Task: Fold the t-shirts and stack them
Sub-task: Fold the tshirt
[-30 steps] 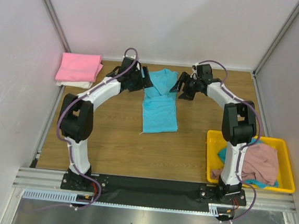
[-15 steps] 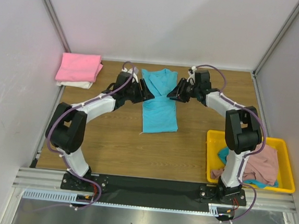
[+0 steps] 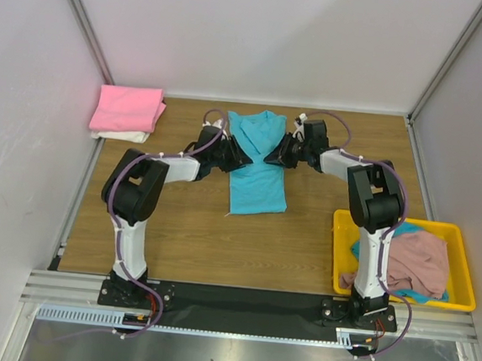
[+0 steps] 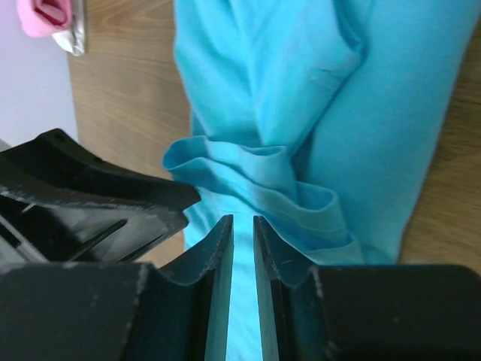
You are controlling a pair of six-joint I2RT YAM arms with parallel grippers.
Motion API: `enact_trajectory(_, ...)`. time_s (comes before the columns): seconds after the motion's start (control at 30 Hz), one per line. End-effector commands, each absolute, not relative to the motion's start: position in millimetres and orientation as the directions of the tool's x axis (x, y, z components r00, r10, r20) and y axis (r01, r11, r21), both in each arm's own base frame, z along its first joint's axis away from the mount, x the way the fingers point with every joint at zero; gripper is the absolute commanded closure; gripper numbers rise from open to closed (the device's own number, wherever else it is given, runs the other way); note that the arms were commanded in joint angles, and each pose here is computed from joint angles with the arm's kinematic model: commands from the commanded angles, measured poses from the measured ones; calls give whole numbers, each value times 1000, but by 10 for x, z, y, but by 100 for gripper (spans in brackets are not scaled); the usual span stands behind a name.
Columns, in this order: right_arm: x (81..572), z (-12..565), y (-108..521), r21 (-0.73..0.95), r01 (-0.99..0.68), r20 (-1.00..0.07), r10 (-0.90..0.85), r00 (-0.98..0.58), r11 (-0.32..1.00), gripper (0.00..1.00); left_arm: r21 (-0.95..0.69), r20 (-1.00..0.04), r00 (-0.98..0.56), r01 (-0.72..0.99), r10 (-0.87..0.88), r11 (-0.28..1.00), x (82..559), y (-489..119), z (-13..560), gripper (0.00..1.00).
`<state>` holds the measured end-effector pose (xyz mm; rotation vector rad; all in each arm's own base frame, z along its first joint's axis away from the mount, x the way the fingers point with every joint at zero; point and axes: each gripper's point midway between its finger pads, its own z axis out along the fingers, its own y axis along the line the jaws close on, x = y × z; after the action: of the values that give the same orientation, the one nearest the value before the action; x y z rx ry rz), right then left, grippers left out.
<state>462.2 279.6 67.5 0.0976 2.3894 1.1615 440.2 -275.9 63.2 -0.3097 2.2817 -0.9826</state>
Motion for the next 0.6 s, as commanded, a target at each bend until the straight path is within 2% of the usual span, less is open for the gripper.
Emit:
enact_trajectory(0.0, 4790, 671, 2744, 735, -181, -456, 279, -845, 653, 78, -737, -485, -748, 70, -454, 672, 4597, -2851, 695, 58)
enact_trajectory(0.3, 4732, 356, 2560, 700, -144, -465, 294, -835, 699, 80, -685, -486, -773, 48, -408, 727, 4639, -2763, 371, 59)
enact_trajectory(0.4, 4720, 427, 2575, 709, -158, -467, 289, -836, 687, 80, -670, -523, -765, 98, -375, 736, 4669, -2778, 523, 59)
enact_trajectory(0.47, 4733, 590, 2600, 710, -183, -487, 287, -825, 680, 80, -646, -586, -736, 172, -339, 743, 4709, -2783, 796, 57)
enact_trajectory(0.57, 4785, 1126, 2618, 703, -263, -563, 291, -774, 661, 72, -585, -667, -697, 271, -263, 764, 4734, -2769, 1235, 51)
